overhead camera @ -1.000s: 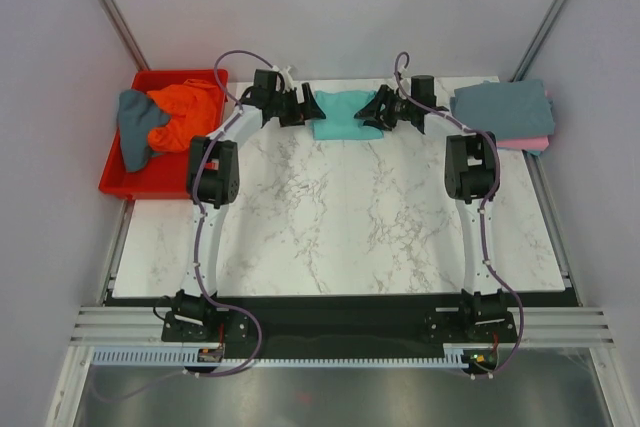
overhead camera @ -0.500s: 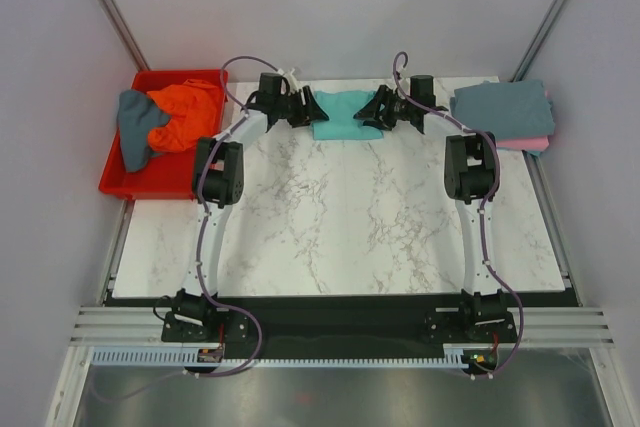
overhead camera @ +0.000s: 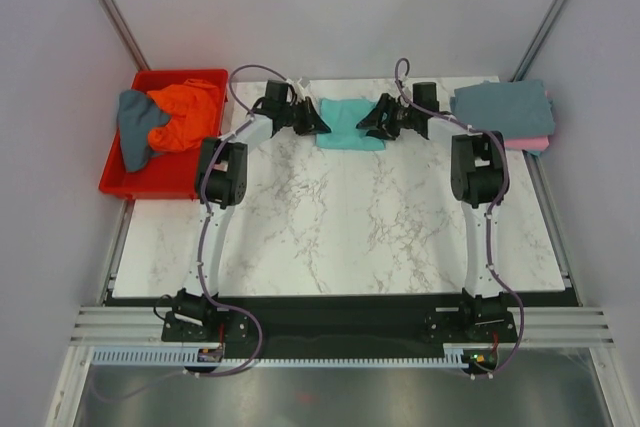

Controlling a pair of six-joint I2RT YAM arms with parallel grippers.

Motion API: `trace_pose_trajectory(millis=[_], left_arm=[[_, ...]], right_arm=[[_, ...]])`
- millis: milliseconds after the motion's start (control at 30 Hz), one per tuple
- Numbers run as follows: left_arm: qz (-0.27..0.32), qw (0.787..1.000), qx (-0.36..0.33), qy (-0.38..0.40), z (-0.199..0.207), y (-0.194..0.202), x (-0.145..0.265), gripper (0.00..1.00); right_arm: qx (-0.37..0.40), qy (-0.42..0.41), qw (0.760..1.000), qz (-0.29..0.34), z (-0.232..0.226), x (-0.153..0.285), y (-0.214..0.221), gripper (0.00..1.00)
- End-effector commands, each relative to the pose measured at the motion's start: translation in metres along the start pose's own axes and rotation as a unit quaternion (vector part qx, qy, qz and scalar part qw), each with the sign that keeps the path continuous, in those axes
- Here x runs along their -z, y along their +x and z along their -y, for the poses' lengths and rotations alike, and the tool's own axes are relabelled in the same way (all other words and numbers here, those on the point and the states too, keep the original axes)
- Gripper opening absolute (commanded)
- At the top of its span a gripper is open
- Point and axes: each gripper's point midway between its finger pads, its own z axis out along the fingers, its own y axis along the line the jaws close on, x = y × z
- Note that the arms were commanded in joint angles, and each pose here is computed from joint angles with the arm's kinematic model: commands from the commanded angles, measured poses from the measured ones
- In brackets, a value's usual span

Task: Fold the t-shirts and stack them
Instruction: Neatly place the folded tshirt to the corner

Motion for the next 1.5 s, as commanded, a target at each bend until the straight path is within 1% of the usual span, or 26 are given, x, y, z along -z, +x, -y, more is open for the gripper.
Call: trace_pose_trajectory(millis=[0,33,100,133,200,267,300,333,367,400,500,667,800,900,1133,1267,1467], left_arm=[[-0.03,0.998,-0.034,0.043,0.041,0.003,0.029,0.02],[-0.044,0.998,-0.026,0.044,0.04,0.013,0.033,0.02],[-0.065,0.996,-0.015,0.057,0.049,0.027,0.05,0.02],[-0.071,0.996,-0.01,0.06,0.048,0.032,0.056,0.02],[-0.091,0.994,0.003,0.066,0.054,0.047,0.07,0.02],[-0.104,0.992,0.009,0.068,0.054,0.056,0.078,0.02],[-0.115,0.991,0.017,0.064,0.051,0.066,0.08,0.02],[-0.112,0.991,0.013,0.065,0.055,0.064,0.085,0.02],[-0.114,0.991,0.008,0.065,0.054,0.066,0.086,0.02],[-0.119,0.991,0.01,0.063,0.053,0.069,0.087,0.02],[-0.118,0.991,0.004,0.057,0.052,0.069,0.088,0.02],[-0.112,0.992,-0.002,0.05,0.053,0.064,0.09,0.02],[-0.112,0.993,0.002,0.045,0.056,0.066,0.092,0.02],[-0.111,0.993,0.0,0.042,0.059,0.067,0.092,0.02],[-0.118,0.992,-0.011,0.04,0.067,0.073,0.083,0.02],[-0.121,0.992,-0.012,0.042,0.074,0.077,0.077,0.02],[-0.123,0.991,-0.016,0.044,0.079,0.079,0.069,0.02]], right_arm=[[-0.038,0.033,0.998,-0.044,0.006,0.015,0.04,0.69],[-0.029,0.028,0.999,-0.037,-0.007,0.023,0.034,0.68],[-0.028,0.022,0.999,-0.029,-0.018,0.034,0.028,0.68],[-0.02,0.016,1.0,-0.016,-0.031,0.044,0.018,0.69],[-0.029,0.009,1.0,0.003,-0.044,0.063,0.004,0.69],[-0.049,0.014,0.999,0.016,-0.039,0.079,-0.003,0.69],[-0.065,0.019,0.998,0.009,-0.031,0.084,0.007,0.69],[-0.065,0.02,0.998,0.012,-0.032,0.091,0.008,0.69],[-0.081,0.031,0.996,0.007,-0.019,0.097,0.018,0.69],[-0.078,0.038,0.996,0.008,-0.013,0.101,0.021,0.69],[-0.09,0.048,0.995,-0.002,0.0,0.098,0.031,0.69],[-0.102,0.054,0.993,-0.016,0.015,0.088,0.033,0.7],[-0.128,0.065,0.989,-0.035,0.038,0.078,0.051,0.7],[-0.14,0.064,0.987,-0.047,0.044,0.069,0.062,0.7],[-0.148,0.061,0.986,-0.056,0.045,0.064,0.069,0.7],[-0.162,0.065,0.982,-0.067,0.047,0.066,0.084,0.7],[-0.161,0.062,0.982,-0.074,0.045,0.059,0.091,0.7]])
